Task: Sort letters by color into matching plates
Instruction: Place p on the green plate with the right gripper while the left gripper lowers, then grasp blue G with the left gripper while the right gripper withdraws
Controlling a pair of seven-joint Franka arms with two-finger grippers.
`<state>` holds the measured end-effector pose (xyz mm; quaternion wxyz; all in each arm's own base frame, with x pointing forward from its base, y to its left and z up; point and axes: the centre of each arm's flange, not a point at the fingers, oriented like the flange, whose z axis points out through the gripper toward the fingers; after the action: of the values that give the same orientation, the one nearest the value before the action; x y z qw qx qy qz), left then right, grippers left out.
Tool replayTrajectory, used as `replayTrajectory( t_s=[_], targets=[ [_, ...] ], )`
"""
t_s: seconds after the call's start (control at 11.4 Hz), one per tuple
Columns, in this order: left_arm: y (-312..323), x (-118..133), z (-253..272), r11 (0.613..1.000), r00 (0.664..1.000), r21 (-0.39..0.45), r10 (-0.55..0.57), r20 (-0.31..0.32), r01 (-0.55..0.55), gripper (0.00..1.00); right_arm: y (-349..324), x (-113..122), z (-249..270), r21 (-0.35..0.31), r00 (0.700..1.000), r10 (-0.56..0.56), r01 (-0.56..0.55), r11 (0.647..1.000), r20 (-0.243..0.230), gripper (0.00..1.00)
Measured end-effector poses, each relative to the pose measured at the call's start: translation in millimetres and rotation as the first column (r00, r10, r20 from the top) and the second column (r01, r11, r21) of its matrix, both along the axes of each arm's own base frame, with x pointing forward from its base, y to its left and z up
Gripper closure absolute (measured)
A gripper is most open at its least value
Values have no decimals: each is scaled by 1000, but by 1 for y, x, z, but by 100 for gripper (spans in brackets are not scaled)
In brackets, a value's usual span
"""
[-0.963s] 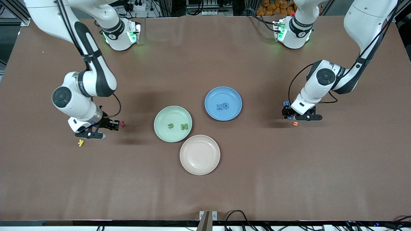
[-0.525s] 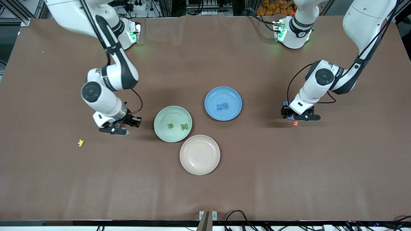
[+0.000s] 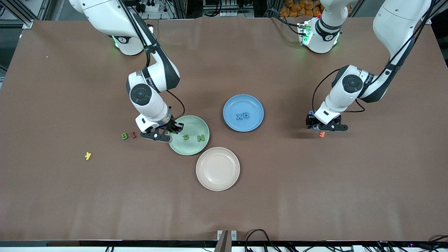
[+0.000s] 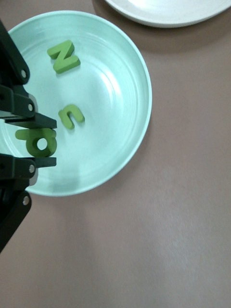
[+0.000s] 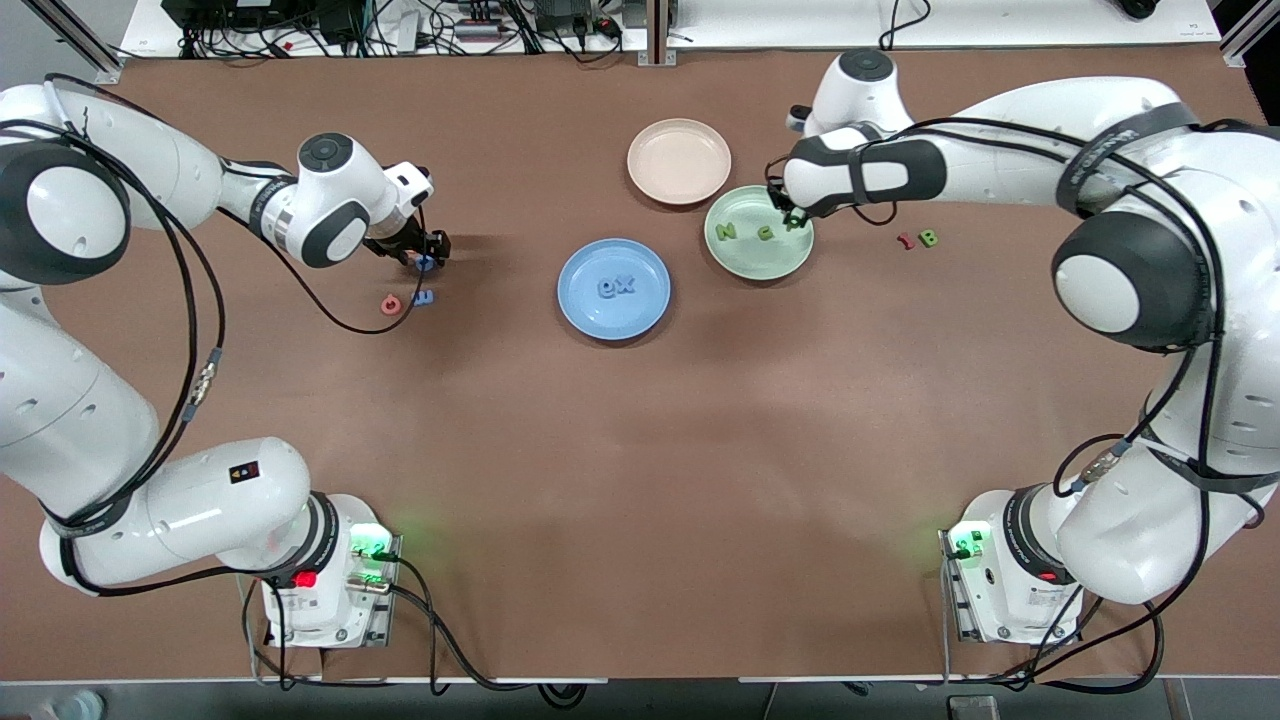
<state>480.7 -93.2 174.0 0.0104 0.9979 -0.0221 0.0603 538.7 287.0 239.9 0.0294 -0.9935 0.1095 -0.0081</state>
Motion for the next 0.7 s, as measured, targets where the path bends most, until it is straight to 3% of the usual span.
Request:
replayTrajectory(
  t_s=[0.18,0.26,0.44,0.7],
  targets=[
    [-1,0,1,1000,1000,-1,-2,2,2,48,16,2,-9,-3,1000,-13,13,1000,0,72],
    [-2,0,1,1000,1000,-2,-3,3,3,53,18,4,-11,-5,1000,-16,16,1000,0,71],
    [-2,0,2,1000,1000,-2,-5,6,5,65,16,8,-12,-6,1000,-23,23,1000,2,52],
    [-2,0,2,1000,1000,-2,-5,6,5,65,13,11,-11,-9,1000,-29,29,1000,0,15]
  ],
)
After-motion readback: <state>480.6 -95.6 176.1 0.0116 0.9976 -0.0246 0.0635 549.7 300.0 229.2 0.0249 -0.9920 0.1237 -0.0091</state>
